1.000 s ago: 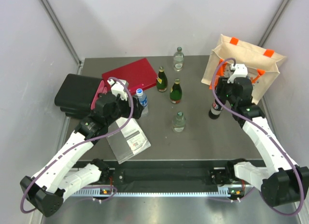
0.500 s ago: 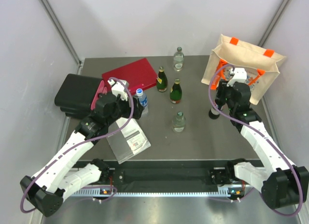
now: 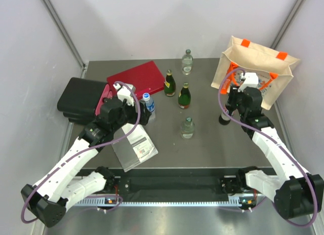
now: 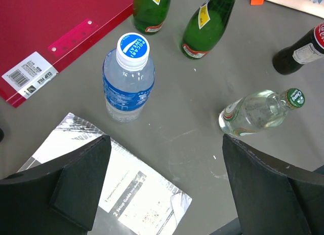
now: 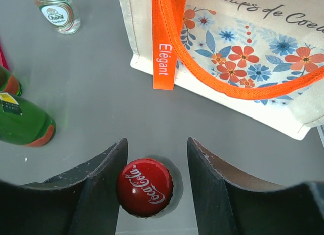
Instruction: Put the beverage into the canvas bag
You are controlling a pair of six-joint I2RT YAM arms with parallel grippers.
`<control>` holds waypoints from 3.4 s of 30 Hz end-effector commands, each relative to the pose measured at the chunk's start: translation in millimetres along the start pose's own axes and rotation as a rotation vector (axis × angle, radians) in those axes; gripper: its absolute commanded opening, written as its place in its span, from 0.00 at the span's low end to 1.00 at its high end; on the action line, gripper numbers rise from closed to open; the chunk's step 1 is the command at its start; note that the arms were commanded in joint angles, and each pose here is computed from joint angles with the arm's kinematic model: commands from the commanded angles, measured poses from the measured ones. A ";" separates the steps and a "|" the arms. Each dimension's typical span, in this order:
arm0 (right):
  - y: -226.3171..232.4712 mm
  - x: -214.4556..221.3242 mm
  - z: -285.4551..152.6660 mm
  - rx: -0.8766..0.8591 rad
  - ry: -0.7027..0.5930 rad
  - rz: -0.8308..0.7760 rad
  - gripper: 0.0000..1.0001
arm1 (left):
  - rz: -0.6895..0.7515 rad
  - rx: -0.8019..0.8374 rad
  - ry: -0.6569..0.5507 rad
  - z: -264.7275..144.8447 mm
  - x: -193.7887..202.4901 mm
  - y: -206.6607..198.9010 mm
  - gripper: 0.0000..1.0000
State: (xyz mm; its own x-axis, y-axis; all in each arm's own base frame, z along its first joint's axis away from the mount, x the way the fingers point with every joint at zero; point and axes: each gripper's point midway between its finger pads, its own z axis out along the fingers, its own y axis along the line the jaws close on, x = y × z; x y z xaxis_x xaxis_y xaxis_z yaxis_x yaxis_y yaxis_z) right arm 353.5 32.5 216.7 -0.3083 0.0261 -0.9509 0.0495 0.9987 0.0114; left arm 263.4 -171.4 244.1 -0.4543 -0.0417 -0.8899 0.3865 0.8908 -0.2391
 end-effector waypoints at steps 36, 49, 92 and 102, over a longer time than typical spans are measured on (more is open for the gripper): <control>8.1 -352.4 -81.9 -0.012 -0.464 -0.041 0.00 | 0.012 0.023 -0.079 -5.2 -18.1 -5.7 0.95; -21.7 -426.6 -24.8 0.168 -0.728 -0.101 0.00 | 0.011 0.031 -0.075 -4.9 -16.0 -7.1 0.95; -30.1 -251.4 191.4 -0.158 -0.432 -0.194 0.00 | 0.021 0.019 -0.056 0.1 -11.4 -5.8 0.95; -37.4 -213.2 212.8 -0.168 -0.358 -0.178 0.00 | 0.021 0.014 -0.056 0.1 -10.6 -4.7 0.95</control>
State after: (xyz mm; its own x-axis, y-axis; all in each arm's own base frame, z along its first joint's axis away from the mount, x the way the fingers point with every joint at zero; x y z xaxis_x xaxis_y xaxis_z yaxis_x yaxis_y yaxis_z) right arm 609.6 -18.9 262.5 -0.2327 -0.1165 -0.9656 -0.1431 0.9861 -0.0845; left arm 261.0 -171.3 243.3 -0.4477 -0.0328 -0.8936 0.3915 0.8913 -0.2288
